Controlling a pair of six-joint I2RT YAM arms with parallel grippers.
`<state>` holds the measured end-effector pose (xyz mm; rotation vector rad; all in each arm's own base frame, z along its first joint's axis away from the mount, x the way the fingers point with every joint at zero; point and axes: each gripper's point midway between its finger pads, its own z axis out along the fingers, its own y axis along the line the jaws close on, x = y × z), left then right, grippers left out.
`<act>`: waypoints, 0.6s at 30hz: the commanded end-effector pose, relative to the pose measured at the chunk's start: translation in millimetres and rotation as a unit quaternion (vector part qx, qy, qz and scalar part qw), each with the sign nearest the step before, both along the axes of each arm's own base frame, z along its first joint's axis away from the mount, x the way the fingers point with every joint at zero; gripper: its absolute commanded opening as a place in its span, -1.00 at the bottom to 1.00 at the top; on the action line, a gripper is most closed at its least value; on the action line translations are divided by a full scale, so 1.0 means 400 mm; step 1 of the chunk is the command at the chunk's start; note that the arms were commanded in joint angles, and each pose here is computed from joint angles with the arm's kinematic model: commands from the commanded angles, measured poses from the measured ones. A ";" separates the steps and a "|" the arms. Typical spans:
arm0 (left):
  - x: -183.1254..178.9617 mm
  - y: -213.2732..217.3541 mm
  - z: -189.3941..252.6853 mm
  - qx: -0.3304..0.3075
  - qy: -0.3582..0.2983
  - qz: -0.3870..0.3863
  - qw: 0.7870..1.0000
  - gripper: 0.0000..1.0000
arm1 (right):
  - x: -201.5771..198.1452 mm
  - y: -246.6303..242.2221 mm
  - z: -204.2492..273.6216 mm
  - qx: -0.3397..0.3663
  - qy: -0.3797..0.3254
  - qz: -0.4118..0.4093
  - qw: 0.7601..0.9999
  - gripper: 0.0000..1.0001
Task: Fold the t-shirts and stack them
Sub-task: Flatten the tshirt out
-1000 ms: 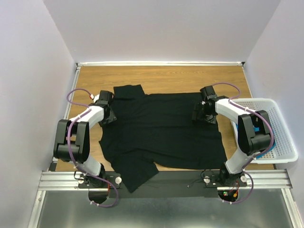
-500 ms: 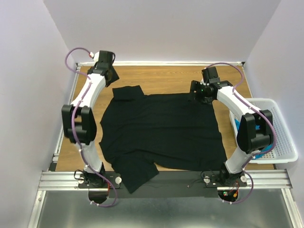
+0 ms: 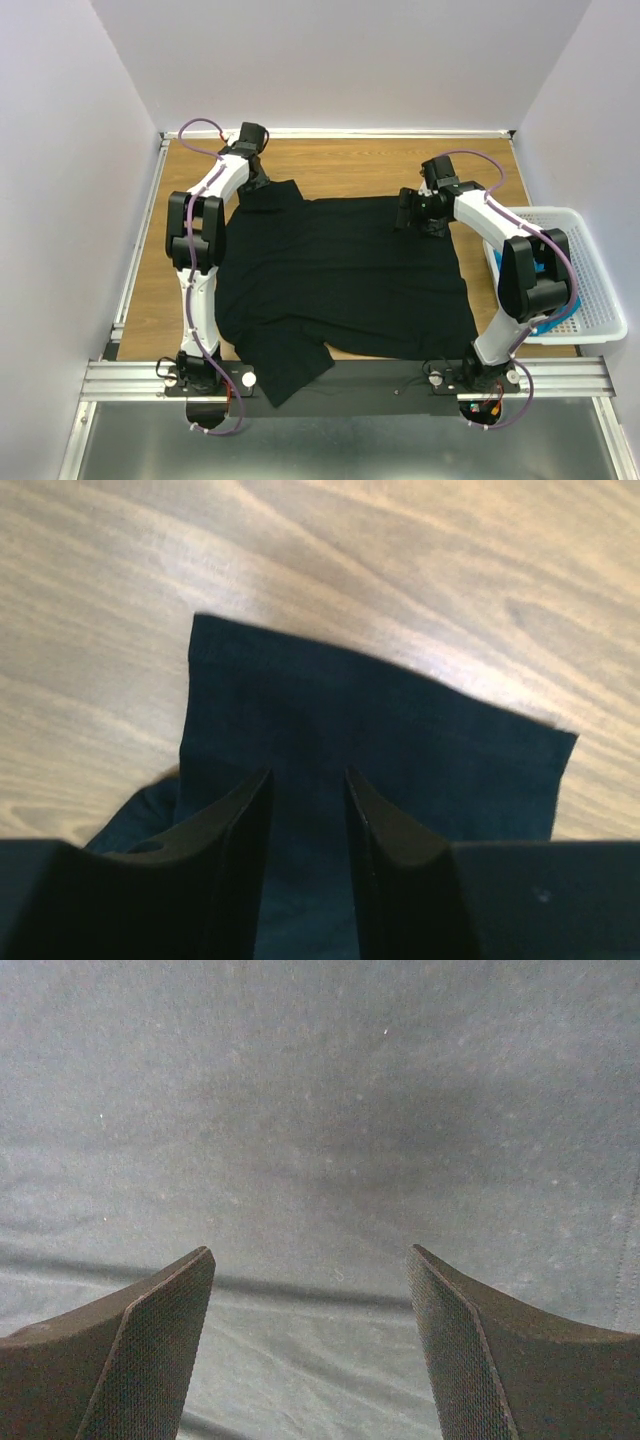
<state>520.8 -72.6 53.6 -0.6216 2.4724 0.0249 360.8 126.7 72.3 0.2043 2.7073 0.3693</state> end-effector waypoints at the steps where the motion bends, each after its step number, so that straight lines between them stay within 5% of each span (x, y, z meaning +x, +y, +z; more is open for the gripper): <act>1: 0.068 -0.035 0.024 -0.009 -0.044 -0.011 0.999 -0.16 | -0.018 0.009 0.008 0.017 0.002 0.008 1.000 0.70; 18: 0.107 -0.046 -0.090 0.001 -0.028 -0.015 1.000 -0.17 | 0.010 0.014 -0.007 0.013 0.007 0.008 1.000 0.70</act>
